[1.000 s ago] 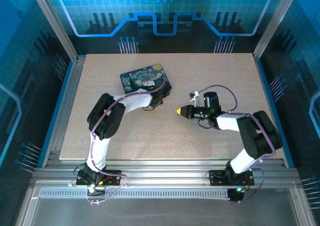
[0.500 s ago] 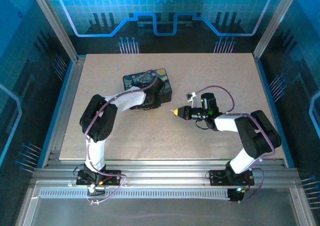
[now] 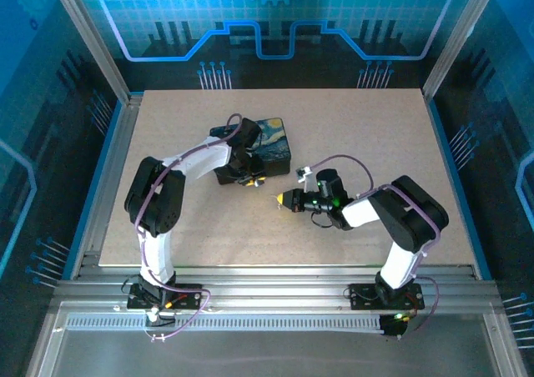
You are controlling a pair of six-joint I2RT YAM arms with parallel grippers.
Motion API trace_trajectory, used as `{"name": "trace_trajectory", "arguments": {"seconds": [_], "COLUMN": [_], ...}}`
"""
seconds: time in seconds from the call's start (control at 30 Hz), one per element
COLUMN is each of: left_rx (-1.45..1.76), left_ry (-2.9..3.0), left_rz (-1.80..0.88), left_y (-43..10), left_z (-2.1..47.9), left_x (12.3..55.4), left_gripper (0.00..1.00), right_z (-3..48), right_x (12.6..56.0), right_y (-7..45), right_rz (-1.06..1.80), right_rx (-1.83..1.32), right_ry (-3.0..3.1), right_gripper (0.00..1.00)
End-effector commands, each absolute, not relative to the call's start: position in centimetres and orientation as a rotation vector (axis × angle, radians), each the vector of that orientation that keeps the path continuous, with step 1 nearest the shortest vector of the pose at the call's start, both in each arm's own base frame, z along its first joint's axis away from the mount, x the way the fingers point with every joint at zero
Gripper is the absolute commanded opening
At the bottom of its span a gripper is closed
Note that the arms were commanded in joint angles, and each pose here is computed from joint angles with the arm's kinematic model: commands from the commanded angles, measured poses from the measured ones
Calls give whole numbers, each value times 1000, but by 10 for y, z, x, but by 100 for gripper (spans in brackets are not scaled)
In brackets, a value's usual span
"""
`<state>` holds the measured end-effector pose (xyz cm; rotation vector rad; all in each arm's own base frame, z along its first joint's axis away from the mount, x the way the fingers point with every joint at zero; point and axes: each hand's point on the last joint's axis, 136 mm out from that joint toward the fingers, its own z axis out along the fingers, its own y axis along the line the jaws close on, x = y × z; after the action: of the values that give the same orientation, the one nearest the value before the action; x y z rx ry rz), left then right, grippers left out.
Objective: Unlock the padlock with the key
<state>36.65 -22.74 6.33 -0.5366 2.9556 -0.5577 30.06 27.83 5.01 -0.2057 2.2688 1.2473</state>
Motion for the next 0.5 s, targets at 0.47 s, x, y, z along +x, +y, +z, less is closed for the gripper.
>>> {"name": "trace_trajectory", "arguments": {"seconds": [0.47], "left_rx": [-826], "left_ry": [2944], "left_rz": [-1007], "left_y": [-246], "left_z": [98], "left_x": [350], "left_gripper": [2], "right_z": [74], "right_x": [321], "right_y": [292], "right_rz": [1230], "right_rx": [-229], "right_ry": [1946], "right_gripper": [0]}}
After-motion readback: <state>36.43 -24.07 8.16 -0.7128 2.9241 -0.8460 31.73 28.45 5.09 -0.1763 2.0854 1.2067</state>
